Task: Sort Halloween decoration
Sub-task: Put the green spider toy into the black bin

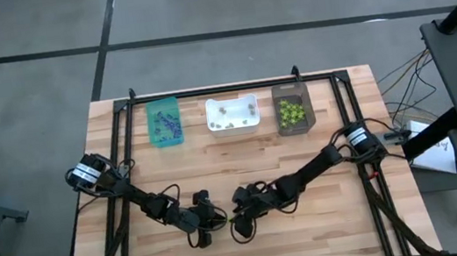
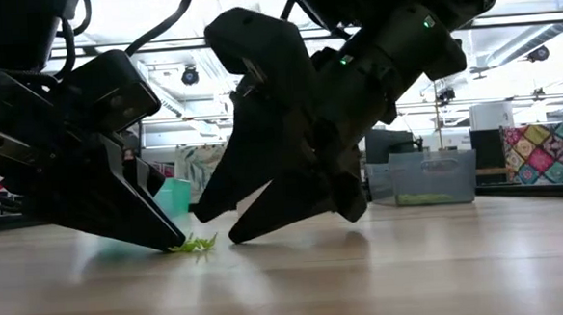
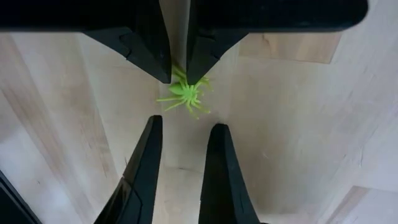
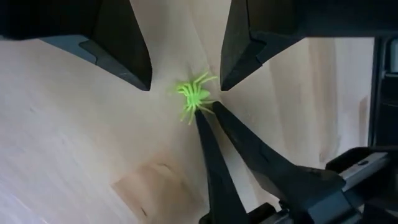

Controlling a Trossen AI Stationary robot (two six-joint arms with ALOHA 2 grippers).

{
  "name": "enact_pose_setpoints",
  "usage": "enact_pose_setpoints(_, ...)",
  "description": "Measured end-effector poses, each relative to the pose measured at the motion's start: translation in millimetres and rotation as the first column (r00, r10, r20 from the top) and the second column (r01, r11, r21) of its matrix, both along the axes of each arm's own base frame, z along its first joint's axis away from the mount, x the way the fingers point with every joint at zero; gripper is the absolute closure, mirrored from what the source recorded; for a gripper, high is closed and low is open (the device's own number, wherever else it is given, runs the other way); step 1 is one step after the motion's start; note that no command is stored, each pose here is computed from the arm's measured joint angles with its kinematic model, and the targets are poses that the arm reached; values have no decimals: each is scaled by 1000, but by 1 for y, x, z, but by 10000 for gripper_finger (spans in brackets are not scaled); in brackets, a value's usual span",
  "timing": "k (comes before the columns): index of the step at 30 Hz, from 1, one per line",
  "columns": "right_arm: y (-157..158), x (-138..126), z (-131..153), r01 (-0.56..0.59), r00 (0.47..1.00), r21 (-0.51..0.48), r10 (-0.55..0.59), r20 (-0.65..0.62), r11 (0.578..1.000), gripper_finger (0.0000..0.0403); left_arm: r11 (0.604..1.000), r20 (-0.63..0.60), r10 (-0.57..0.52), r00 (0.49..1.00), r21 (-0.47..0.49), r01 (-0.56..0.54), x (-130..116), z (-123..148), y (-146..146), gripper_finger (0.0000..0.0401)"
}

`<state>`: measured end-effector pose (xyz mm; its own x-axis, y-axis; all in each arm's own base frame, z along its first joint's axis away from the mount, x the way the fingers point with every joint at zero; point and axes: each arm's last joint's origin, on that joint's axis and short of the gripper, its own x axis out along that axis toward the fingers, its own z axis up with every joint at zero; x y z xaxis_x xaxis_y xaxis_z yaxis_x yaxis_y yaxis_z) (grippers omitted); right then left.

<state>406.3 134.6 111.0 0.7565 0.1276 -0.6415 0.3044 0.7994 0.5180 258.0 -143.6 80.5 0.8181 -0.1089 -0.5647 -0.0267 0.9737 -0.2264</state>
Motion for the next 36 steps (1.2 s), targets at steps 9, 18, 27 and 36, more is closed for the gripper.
enact_pose_setpoints(9,4,2,-20,-141,989,-217,146,7,966,220,1000,2,0,1000,1,0,0,0,0,366)
enact_pose_setpoints(18,7,6,-38,-127,989,-212,140,49,969,236,1000,3,-1,1000,1,1,0,0,0,366)
enact_pose_setpoints(27,6,6,-38,-105,993,-177,113,39,979,298,1000,3,-1,1000,0,1,0,0,0,366)
enact_pose_setpoints(36,6,5,-38,-109,993,-175,117,35,979,365,1000,4,-1,1000,0,1,0,0,0,366)
